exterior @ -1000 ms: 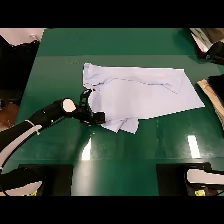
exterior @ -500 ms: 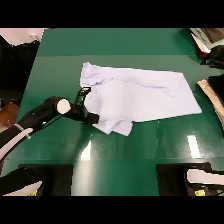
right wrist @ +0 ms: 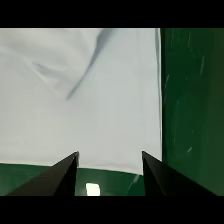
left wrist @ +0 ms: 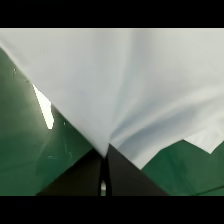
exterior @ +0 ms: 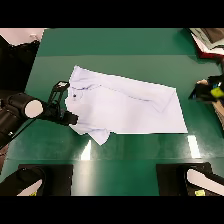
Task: Fold the shirts.
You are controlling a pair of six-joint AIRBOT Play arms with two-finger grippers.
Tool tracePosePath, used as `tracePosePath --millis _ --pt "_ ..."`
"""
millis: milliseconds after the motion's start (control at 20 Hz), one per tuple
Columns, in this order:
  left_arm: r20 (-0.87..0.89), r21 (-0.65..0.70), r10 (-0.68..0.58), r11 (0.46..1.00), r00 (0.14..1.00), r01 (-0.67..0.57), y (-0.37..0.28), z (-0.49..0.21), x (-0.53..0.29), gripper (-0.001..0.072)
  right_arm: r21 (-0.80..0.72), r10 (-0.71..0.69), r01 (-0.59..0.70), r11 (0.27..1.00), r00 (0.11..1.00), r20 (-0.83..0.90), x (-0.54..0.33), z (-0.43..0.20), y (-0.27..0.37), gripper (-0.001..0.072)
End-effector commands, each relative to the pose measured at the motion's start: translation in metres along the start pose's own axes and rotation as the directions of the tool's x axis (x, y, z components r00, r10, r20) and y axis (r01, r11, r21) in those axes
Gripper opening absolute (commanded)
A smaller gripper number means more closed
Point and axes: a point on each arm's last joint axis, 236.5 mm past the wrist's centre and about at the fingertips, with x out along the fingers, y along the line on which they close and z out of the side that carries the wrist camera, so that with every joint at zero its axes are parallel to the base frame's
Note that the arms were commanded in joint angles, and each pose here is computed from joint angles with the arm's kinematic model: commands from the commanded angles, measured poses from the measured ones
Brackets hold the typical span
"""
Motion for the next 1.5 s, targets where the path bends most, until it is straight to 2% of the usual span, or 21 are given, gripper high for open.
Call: tracePosePath --millis 0,300,550,800,1100,1300,1400,1450 --pt "0.051 -0.022 -0.055 0.998 0.997 0.057 -0.011 0.01 -0.005 0.0025 0.048 -0.039 0.045 0.998 0.992 -0.12 0.037 -0.064 -0.024 0.0452" --pt "0.095 -0.027 -0.074 0.997 0.993 0.077 -0.015 0.02 -0.006 0.0025 0.154 -0.025 0.045 0.987 0.991 -0.129 0.076 -0.104 -0.058 0.0453" --pt "0.103 -0.027 -0.075 0.997 0.992 0.078 -0.016 0.022 -0.006 0.0025 0.125 -0.019 0.037 0.991 0.99 -0.141 0.095 -0.102 -0.058 0.0453" --pt "0.104 -0.027 -0.075 0.997 0.992 0.078 -0.016 0.022 -0.006 0.0026 0.107 -0.055 0.058 0.993 0.998 -0.033 0.089 -0.081 -0.061 0.0453" --pt "0.131 -0.025 -0.079 0.996 0.988 0.083 -0.017 0.029 -0.007 0.0026 0.116 -0.002 0.02 0.993 0.988 -0.155 0.109 -0.097 -0.053 0.0453" --pt "0.131 -0.026 -0.079 0.996 0.988 0.083 -0.017 0.029 -0.007 0.0026 0.058 -0.014 0.023 0.998 0.988 -0.152 0.116 -0.092 -0.042 0.0452" --pt "0.13 -0.026 -0.079 0.996 0.988 0.083 -0.017 0.028 -0.007 0.0026 0.041 -0.019 0.025 0.999 0.99 -0.141 0.117 -0.089 -0.039 0.0431" --pt "0.127 -0.026 -0.078 0.996 0.989 0.082 -0.016 0.028 -0.007 0.0026 0.04 -0.02 0.026 0.999 0.99 -0.138 0.117 -0.088 -0.039 0.0336"
